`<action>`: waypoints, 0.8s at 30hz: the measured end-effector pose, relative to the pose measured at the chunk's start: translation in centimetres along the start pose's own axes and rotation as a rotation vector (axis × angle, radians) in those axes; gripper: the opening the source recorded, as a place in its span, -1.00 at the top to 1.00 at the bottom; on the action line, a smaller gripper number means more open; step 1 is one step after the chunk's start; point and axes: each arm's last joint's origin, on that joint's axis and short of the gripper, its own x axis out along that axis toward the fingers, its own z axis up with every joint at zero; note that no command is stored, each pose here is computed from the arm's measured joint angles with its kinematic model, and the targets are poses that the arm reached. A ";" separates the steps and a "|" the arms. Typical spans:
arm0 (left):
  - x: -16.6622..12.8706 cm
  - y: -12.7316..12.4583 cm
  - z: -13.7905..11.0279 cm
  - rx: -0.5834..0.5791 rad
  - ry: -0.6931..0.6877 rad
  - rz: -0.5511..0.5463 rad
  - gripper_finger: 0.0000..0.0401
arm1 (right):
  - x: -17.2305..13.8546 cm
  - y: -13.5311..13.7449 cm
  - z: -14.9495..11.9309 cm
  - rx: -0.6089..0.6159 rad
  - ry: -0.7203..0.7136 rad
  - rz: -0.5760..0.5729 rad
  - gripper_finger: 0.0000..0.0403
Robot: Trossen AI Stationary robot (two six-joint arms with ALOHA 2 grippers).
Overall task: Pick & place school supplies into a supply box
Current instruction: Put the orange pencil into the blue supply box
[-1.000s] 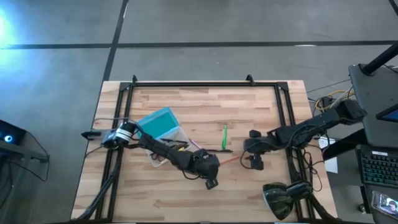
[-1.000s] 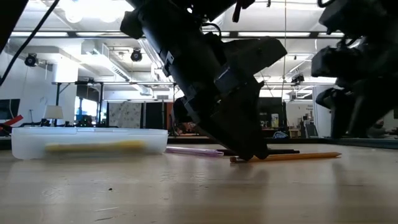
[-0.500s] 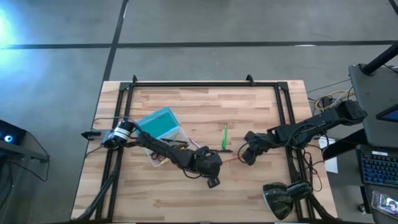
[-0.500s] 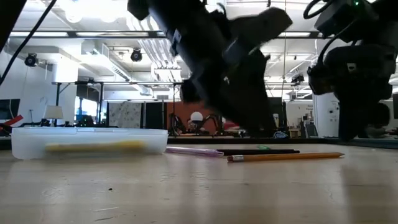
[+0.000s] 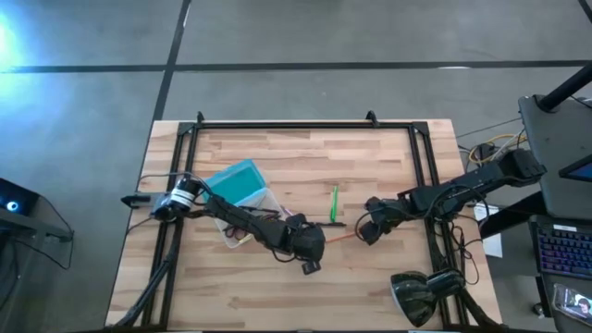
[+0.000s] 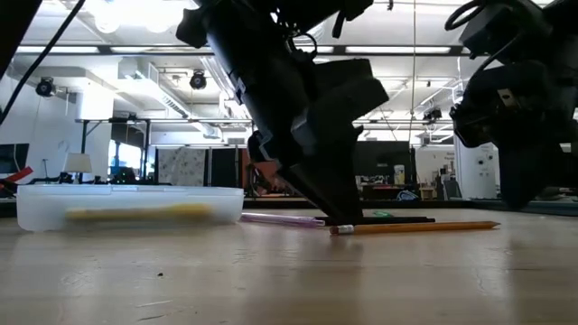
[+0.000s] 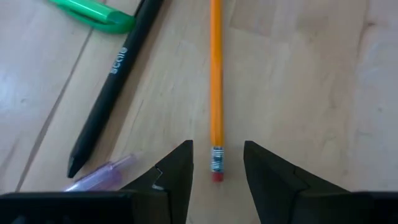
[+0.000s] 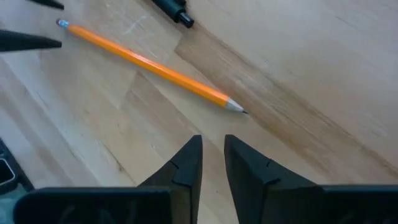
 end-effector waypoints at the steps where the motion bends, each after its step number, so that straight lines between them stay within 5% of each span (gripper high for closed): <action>1: 0.0 0.0 0.1 0.000 0.000 -0.007 0.37 | 0.0 0.0 0.0 0.006 -0.001 -0.001 0.71; 24: 0.7 1.0 0.2 -0.009 0.009 -0.055 0.37 | 1.2 -0.9 0.3 0.158 -0.094 0.028 0.81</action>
